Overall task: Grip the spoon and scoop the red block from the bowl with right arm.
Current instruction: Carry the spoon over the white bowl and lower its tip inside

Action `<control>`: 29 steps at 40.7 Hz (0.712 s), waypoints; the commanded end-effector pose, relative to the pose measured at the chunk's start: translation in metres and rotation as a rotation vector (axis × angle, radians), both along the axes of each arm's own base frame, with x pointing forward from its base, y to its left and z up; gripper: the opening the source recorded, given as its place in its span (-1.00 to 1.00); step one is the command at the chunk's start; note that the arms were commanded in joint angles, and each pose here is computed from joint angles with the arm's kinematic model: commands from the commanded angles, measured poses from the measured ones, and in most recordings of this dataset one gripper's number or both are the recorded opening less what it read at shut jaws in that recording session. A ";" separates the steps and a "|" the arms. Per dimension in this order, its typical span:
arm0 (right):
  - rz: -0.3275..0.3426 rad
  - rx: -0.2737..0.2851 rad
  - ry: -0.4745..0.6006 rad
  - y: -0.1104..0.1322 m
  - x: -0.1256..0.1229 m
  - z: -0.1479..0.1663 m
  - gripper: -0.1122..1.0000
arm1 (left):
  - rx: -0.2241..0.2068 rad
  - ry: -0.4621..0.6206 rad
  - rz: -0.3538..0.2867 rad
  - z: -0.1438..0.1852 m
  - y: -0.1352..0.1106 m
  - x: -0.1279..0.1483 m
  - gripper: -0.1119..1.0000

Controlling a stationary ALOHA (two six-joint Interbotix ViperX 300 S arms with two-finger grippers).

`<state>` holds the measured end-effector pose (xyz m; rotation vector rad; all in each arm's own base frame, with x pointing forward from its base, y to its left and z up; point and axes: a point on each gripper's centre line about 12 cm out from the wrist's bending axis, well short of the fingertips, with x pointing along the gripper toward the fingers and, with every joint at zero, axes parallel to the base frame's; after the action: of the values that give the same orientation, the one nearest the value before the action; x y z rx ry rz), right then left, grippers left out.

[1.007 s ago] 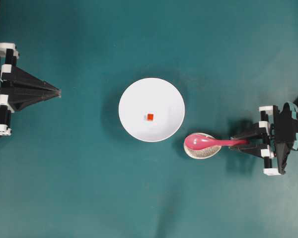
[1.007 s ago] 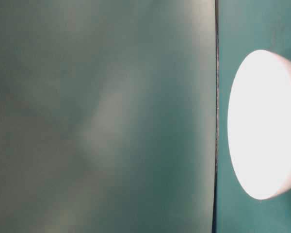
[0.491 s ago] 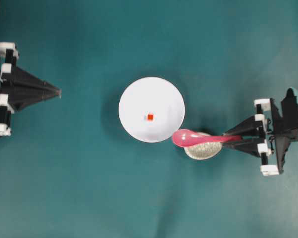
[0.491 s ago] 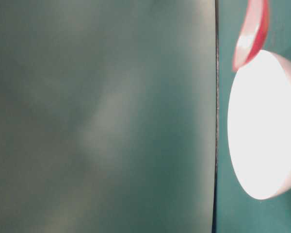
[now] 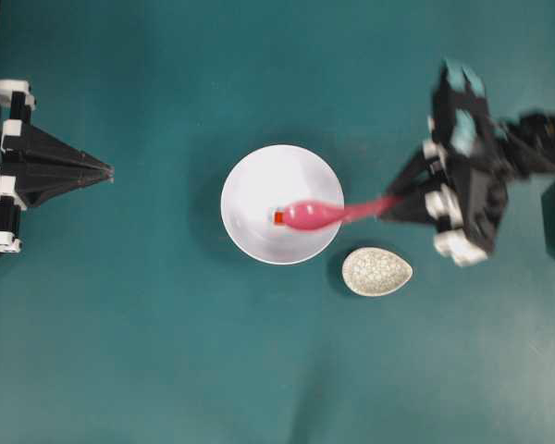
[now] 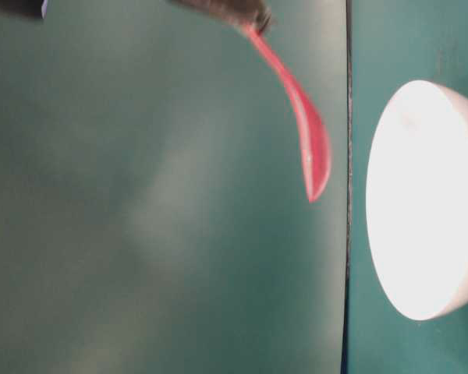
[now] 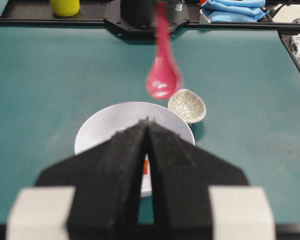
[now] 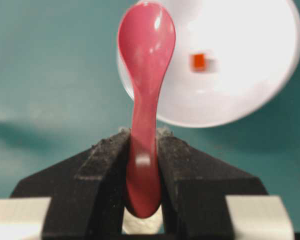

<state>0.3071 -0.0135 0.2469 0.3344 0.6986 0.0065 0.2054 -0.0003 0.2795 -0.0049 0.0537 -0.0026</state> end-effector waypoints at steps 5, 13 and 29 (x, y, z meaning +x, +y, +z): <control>0.058 -0.015 0.124 -0.017 0.029 0.009 -0.39 | 0.003 -0.018 0.001 0.008 0.000 0.002 -0.79; 0.124 -0.032 0.239 -0.022 0.059 0.004 -0.39 | 0.003 -0.006 0.001 0.006 0.000 0.002 -0.79; 0.133 -0.064 0.475 -0.034 0.078 -0.004 -0.39 | 0.006 0.003 0.001 0.005 0.000 0.002 -0.79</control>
<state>0.3828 -0.0447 0.2286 0.2440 1.2124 0.0382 0.2053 -0.0003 0.2774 -0.0033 0.0752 -0.0022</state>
